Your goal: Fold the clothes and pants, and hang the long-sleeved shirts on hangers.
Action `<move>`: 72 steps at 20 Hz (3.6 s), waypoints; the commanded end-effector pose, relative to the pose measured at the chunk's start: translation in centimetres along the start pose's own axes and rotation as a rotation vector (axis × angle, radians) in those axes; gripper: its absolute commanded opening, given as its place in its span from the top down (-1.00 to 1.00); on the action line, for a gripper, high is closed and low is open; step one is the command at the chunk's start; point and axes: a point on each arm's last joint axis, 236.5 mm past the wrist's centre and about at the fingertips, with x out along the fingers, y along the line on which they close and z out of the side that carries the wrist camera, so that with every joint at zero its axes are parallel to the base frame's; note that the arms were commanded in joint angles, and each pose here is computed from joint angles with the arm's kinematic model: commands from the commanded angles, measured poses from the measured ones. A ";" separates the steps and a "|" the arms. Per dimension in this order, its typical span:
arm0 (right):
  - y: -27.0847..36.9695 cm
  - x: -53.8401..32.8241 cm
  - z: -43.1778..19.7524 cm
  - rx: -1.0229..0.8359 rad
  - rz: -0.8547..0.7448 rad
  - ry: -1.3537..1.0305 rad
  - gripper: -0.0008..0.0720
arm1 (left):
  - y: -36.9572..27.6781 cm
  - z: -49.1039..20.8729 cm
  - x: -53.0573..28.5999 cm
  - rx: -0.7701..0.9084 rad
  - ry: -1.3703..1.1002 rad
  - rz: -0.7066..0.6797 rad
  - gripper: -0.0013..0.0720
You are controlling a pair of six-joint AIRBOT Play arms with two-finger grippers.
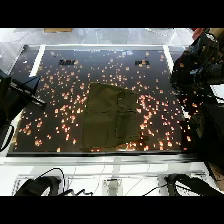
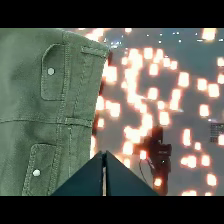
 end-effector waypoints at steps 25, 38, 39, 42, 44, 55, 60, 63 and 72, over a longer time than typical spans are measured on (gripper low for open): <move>-5.2 -0.2 -1.1 -0.144 -0.212 0.061 0.86 | -0.2 0.0 -0.1 -0.013 -0.001 -0.009 0.93; 1.3 14.1 -26.0 0.077 0.413 0.556 -0.05 | -6.0 -15.7 2.3 -0.332 0.578 -0.111 0.93; 1.0 14.8 -26.4 0.118 0.393 0.549 -0.05 | -7.1 -18.2 2.4 -0.373 0.672 -0.130 0.93; 1.1 15.9 -28.0 0.205 0.394 0.604 -0.11 | -11.9 -23.2 2.9 -0.504 0.875 -0.253 0.91; 2.0 16.9 -28.0 0.277 0.437 0.624 -0.15 | -14.1 -25.1 3.6 -0.487 0.940 -0.335 0.90; 3.3 21.3 -28.6 0.421 0.531 0.632 -0.25 | -18.7 -29.5 4.2 -0.499 1.105 -0.470 -0.76; 4.4 20.5 -28.7 0.350 0.601 0.634 -0.09 | -18.9 -30.6 3.7 -0.504 1.151 -0.488 -0.76; 5.3 20.3 -29.3 0.278 0.624 0.639 -0.07 | -19.8 -32.0 1.0 -0.516 1.253 -0.620 -0.76; 7.4 20.2 -30.7 0.194 0.631 0.674 0.71 | -23.2 -32.3 0.0 -0.847 1.305 -0.871 -0.76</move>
